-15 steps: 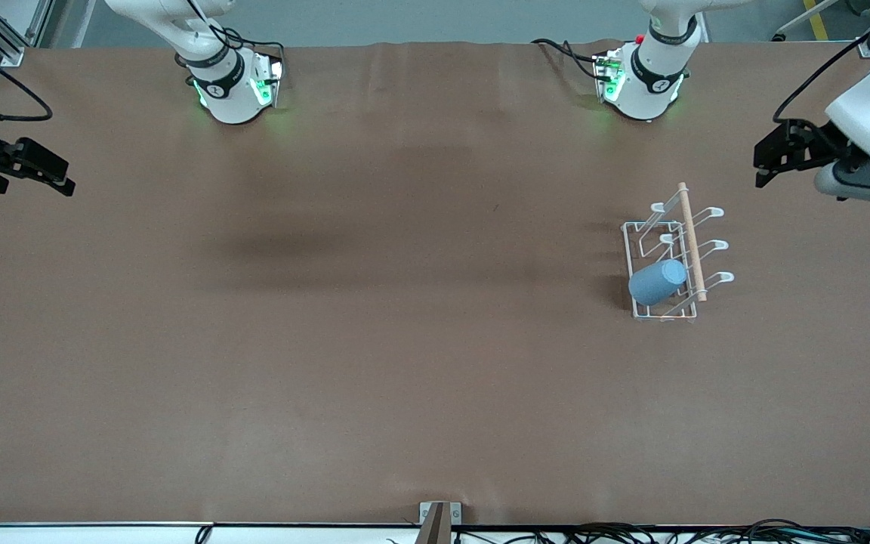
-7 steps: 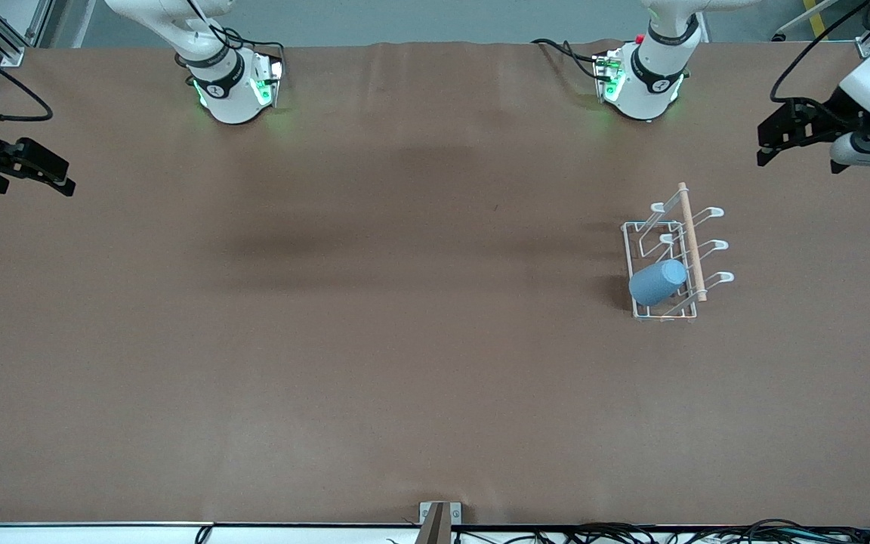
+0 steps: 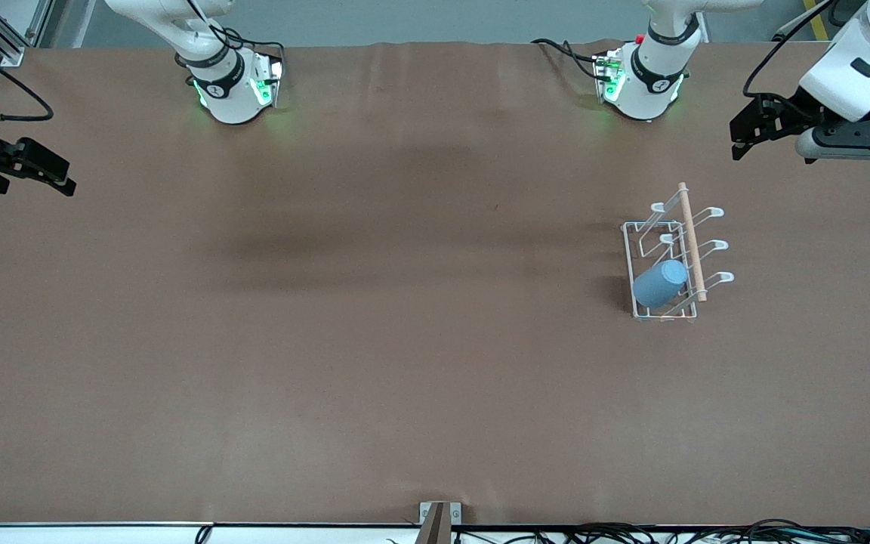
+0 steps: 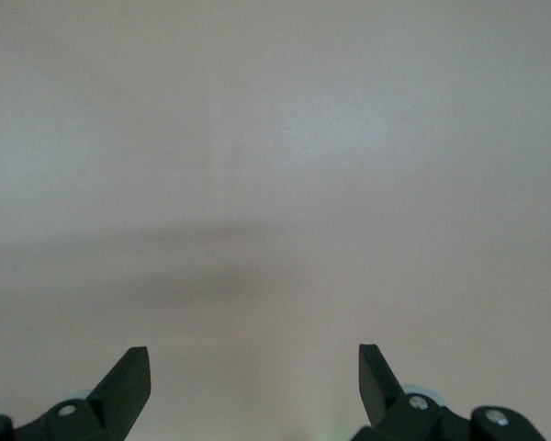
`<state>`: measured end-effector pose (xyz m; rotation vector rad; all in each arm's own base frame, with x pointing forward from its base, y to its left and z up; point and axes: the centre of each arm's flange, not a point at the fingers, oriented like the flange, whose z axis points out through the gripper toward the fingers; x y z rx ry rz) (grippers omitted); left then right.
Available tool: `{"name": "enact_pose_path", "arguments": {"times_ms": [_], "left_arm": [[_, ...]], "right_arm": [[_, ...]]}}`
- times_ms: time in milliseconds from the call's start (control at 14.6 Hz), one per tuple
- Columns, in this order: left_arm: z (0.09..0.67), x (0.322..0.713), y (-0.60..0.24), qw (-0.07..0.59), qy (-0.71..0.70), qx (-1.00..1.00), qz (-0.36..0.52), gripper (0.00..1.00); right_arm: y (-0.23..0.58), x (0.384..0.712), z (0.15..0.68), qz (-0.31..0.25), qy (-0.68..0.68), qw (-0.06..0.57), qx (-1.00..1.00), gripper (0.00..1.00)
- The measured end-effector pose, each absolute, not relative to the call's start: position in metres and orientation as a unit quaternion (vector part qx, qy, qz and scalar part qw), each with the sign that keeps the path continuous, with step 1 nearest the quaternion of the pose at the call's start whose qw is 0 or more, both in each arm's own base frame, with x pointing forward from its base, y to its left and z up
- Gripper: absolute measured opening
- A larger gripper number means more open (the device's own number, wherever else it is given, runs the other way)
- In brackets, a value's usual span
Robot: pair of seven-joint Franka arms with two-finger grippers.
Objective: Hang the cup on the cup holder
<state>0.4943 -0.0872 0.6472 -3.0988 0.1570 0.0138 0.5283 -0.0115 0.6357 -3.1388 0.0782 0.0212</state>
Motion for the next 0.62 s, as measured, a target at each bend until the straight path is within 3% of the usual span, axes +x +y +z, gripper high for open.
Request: {"name": "enact_pose_path", "arguments": {"times_ms": [616], "left_arm": [[0.654, 0.510, -0.075, 0.016, 0.038, -0.999, 0.005, 1.00]], "right_arm": [[-0.011, 0.528, 0.636, 0.007, 0.024, 0.001, -1.000, 1.00]]}}
